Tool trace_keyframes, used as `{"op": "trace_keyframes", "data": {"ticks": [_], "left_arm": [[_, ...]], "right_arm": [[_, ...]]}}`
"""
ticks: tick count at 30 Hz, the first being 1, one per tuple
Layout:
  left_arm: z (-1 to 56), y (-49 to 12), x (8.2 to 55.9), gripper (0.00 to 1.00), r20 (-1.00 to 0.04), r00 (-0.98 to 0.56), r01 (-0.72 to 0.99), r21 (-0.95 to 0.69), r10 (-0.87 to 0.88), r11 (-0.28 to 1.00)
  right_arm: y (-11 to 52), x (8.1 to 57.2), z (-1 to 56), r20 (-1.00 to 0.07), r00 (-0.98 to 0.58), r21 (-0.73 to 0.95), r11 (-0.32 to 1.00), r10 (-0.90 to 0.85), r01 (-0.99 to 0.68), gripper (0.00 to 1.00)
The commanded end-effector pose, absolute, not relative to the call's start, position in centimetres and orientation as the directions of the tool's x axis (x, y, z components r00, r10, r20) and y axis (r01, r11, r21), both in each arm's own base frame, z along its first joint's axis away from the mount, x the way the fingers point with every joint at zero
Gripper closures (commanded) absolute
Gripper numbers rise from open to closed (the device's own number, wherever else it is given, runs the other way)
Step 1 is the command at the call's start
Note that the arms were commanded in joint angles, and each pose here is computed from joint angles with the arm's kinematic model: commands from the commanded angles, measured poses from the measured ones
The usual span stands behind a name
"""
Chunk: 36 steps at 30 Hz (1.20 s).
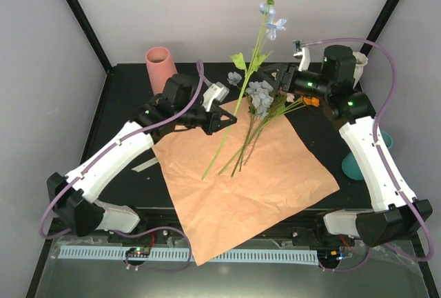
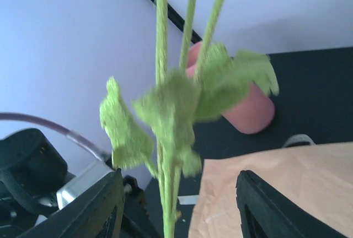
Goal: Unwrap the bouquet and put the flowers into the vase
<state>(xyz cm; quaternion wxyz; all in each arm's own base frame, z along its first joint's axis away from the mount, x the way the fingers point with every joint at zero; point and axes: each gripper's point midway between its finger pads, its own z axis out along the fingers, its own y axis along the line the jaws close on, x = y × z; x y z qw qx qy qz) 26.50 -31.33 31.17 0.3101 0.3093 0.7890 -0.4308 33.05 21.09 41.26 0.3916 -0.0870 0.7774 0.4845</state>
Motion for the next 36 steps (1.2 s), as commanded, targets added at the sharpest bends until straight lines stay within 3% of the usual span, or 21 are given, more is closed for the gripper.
{"op": "trace_keyframes", "data": {"ticks": [1, 7, 10, 18, 21, 22, 23, 27, 31, 36], "left_arm": [[32.6, -31.2, 24.4, 0.98, -0.835, -0.497, 0.843, -0.402, 0.235, 0.356], [32.7, -30.8, 22.8, 0.98, -0.867, -0.438, 0.877, -0.354, 0.239, 0.325], [32.5, -31.0, 22.3, 0.98, -0.871, -0.419, 0.888, -0.335, 0.256, 0.315], [31.9, -30.8, 22.3, 0.99, -0.879, -0.393, 0.895, -0.299, 0.268, 0.332], [31.5, -30.6, 22.8, 0.95, -0.878, -0.395, 0.886, -0.285, 0.272, 0.365], [31.5, -30.4, 23.1, 0.92, -0.877, -0.397, 0.88, -0.28, 0.27, 0.384], [31.4, -30.3, 23.4, 0.82, -0.877, -0.398, 0.874, -0.272, 0.269, 0.404], [31.8, -28.9, 24.8, 0.34, -0.882, -0.395, 0.833, -0.226, 0.257, 0.505], [32.6, -26.2, 26.4, 0.04, -0.894, -0.385, 0.742, -0.152, 0.229, 0.652], [34.0, -22.6, 27.0, 0.01, -0.929, -0.316, 0.636, -0.056, 0.194, 0.77]], "right_arm": [[22.7, 32.0, 44.7, -0.733, -0.627, 0.674, 0.407, 0.264, -0.617, 0.42], [24.2, 32.0, 45.2, -0.714, -0.649, 0.698, 0.332, 0.262, -0.634, 0.42], [24.8, 32.2, 45.0, -0.703, -0.663, 0.71, 0.32, 0.258, -0.628, 0.47], [25.2, 32.8, 44.0, -0.67, -0.697, 0.739, 0.323, 0.257, -0.591, 0.88], [25.1, 32.8, 44.2, -0.673, -0.693, 0.736, 0.332, 0.259, -0.59, 0.96], [24.9, 32.8, 44.4, -0.678, -0.686, 0.731, 0.337, 0.264, -0.593, 0.97], [24.8, 32.8, 44.8, -0.689, -0.673, 0.721, 0.345, 0.268, -0.601, 0.98], [23.7, 33.6, 46.4, -0.761, -0.595, 0.639, 0.457, 0.26, -0.618, 0.99], [21.6, 35.3, 48.9, -0.844, -0.478, 0.515, 0.612, 0.242, -0.6, 0.99], [18.3, 37.0, 52.8, -0.936, -0.288, 0.335, 0.765, 0.202, -0.551, 0.98]]}}
